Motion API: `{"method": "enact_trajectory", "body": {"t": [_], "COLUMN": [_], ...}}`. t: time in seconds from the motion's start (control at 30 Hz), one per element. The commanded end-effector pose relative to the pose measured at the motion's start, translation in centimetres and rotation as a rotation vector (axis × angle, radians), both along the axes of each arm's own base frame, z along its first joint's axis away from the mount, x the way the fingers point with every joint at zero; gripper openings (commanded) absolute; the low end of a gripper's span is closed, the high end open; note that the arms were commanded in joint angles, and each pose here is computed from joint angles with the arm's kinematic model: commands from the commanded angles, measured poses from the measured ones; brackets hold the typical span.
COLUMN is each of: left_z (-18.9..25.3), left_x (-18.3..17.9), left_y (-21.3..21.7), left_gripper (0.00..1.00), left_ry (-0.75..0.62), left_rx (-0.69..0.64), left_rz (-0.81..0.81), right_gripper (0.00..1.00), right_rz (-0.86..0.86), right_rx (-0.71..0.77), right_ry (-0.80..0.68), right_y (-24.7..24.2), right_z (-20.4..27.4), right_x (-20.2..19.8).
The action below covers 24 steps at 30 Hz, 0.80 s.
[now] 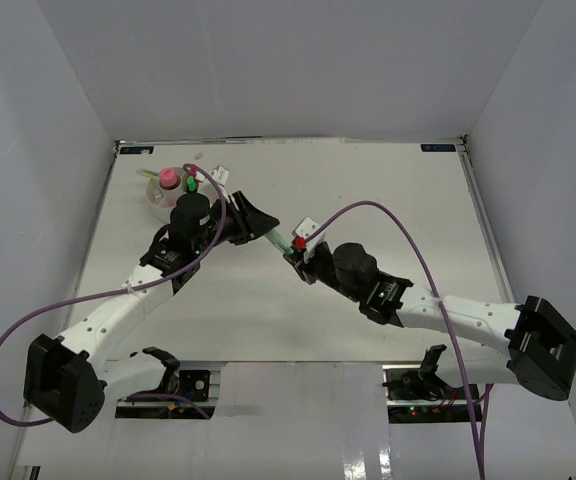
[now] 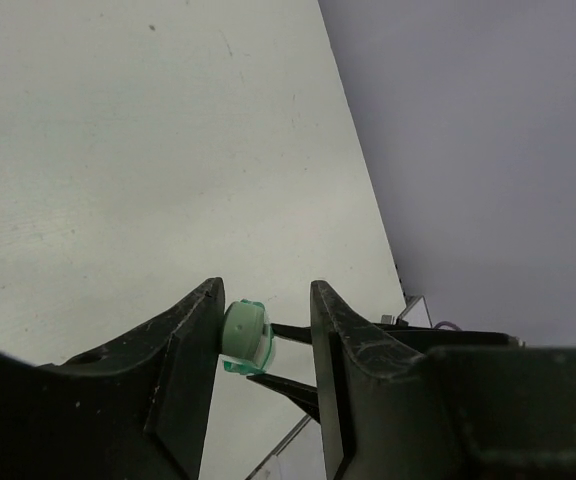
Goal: Sort the stationery into containers
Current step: Close the pen cap on the pen.
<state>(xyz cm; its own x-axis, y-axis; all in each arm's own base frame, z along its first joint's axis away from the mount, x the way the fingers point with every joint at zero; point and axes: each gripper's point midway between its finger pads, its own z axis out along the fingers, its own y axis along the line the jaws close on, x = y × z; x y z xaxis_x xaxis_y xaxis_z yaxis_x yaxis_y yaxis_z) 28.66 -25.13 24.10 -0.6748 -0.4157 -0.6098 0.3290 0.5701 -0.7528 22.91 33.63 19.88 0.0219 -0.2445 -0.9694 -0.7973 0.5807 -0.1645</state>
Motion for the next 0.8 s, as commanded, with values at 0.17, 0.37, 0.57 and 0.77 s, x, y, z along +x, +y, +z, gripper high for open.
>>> {"method": "enact_trajectory", "body": {"t": [0.17,0.37,0.57,0.77], "left_z": [4.3,4.4,3.5,4.6], "left_x": [0.5,0.4,-0.2,0.1], "left_y": [0.1,-0.1,-0.6,0.1], "left_gripper": [0.52,0.52,0.51,0.49], "left_ry": [-0.090,-0.075,-0.041,-0.051], "left_rx": [0.137,0.195,0.183,0.231], "left_rz": [-0.058,-0.116,-0.157,-0.153], "right_gripper": [0.26,0.25,0.24,0.24], "right_rz": [0.009,0.025,0.027,0.047], "right_rx": [0.063,0.083,0.092,0.100], "right_ry": [-0.079,-0.102,-0.118,-0.157], "right_y": [-0.3,-0.8,-1.0,-1.4], "right_z": [2.9,3.2,3.5,3.9], "right_x": [-0.1,-0.7,-0.8,-1.3]}}
